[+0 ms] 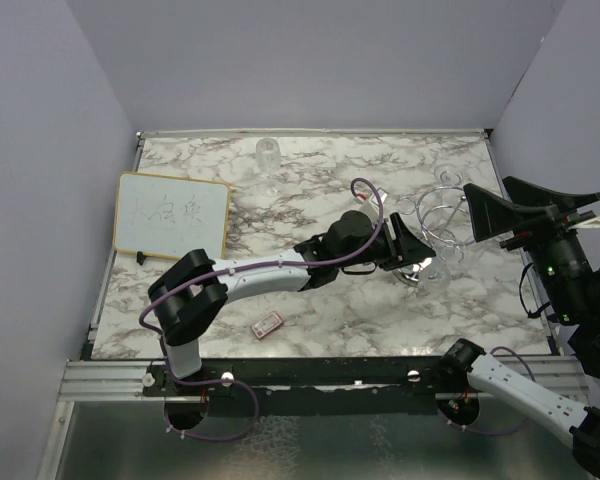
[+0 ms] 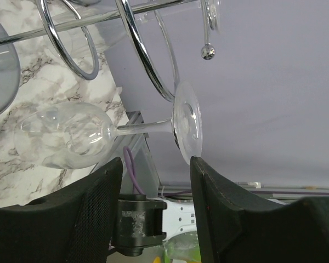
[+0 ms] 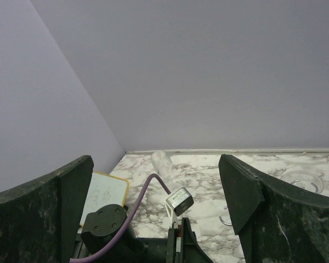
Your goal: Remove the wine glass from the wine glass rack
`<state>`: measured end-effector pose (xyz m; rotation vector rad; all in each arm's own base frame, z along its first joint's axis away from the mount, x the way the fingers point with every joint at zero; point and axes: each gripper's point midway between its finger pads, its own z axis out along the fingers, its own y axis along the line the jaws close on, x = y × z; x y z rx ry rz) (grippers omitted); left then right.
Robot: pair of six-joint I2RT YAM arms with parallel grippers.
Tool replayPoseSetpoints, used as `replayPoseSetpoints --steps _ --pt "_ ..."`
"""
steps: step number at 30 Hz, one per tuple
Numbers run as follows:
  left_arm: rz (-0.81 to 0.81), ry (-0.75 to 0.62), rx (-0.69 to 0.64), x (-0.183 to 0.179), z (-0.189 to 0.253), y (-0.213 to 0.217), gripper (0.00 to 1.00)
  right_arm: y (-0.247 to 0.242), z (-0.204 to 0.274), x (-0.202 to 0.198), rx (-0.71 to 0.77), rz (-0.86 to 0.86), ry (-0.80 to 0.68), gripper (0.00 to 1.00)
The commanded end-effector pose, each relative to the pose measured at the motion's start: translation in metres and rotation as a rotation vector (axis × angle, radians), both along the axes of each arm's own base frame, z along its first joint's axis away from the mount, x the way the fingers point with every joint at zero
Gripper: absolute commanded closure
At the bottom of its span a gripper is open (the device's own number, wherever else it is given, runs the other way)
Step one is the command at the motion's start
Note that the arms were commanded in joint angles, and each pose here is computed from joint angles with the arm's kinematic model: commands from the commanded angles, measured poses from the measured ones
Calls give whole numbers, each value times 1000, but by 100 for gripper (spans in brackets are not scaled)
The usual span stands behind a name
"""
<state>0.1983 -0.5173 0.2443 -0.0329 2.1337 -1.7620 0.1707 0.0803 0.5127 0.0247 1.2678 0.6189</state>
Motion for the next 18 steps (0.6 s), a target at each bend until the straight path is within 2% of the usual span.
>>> replayPoseSetpoints --steps 1,13,18 --pt "20 -37 -48 3 22 -2 45 -6 6 -1 28 -20 -22 1" --pt "-25 -27 -73 3 28 -20 53 -4 6 0 20 -18 -23 2" --pt "-39 -16 -78 3 28 -25 63 -3 5 1 18 -20 -24 2"
